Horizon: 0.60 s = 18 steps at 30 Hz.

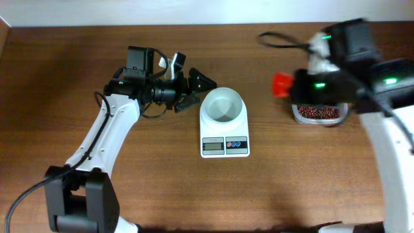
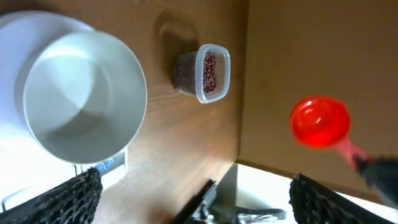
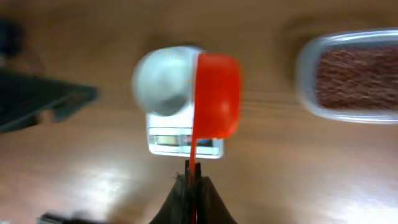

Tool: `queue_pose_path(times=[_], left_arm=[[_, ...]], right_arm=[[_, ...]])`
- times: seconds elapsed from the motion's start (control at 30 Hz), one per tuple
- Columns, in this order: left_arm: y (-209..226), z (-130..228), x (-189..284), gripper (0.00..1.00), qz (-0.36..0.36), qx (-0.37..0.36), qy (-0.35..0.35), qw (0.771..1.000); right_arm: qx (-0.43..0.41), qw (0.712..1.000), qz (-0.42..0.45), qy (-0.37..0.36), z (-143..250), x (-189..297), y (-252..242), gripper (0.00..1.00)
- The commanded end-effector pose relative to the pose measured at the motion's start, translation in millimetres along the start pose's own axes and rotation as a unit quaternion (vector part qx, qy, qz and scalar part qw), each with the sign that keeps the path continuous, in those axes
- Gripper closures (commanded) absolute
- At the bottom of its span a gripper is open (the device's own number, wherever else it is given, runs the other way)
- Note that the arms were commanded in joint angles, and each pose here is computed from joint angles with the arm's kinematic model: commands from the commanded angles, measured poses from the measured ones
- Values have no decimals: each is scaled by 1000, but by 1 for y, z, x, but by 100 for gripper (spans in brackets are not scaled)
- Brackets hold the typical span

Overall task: Scoop item into bowl and weigh 50g on scale
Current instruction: 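Carry the red scoop with the right gripper into the bean tub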

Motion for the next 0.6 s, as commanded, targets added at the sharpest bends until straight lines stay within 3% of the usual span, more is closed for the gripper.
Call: queue_pose_path(times=[0.0, 0.2, 0.33, 0.57], left_arm=[[-7, 2, 5, 1, 10, -69, 0, 998], [-3, 2, 5, 1, -1, -66, -4, 998], [5, -1, 5, 1, -28, -54, -17, 998], [5, -1, 5, 1, -29, -54, -18, 998]], right_arm=[[-17, 998, 42, 45, 4, -6, -54, 96], [-75, 981, 41, 175, 11, -83, -142, 96], [-76, 977, 61, 192, 4, -130, -171, 96], [-66, 968, 76, 230, 12, -159, -187, 96]])
Point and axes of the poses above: each gripper's point midway between its finger pads, its own x axis back along the fingers, its own y axis along the line the jaws close on, z = x × y, the point moved 5 cm from there along x, back along the fingers, and after that the axes turned 15 degrees about x, right-handed, at the moved point
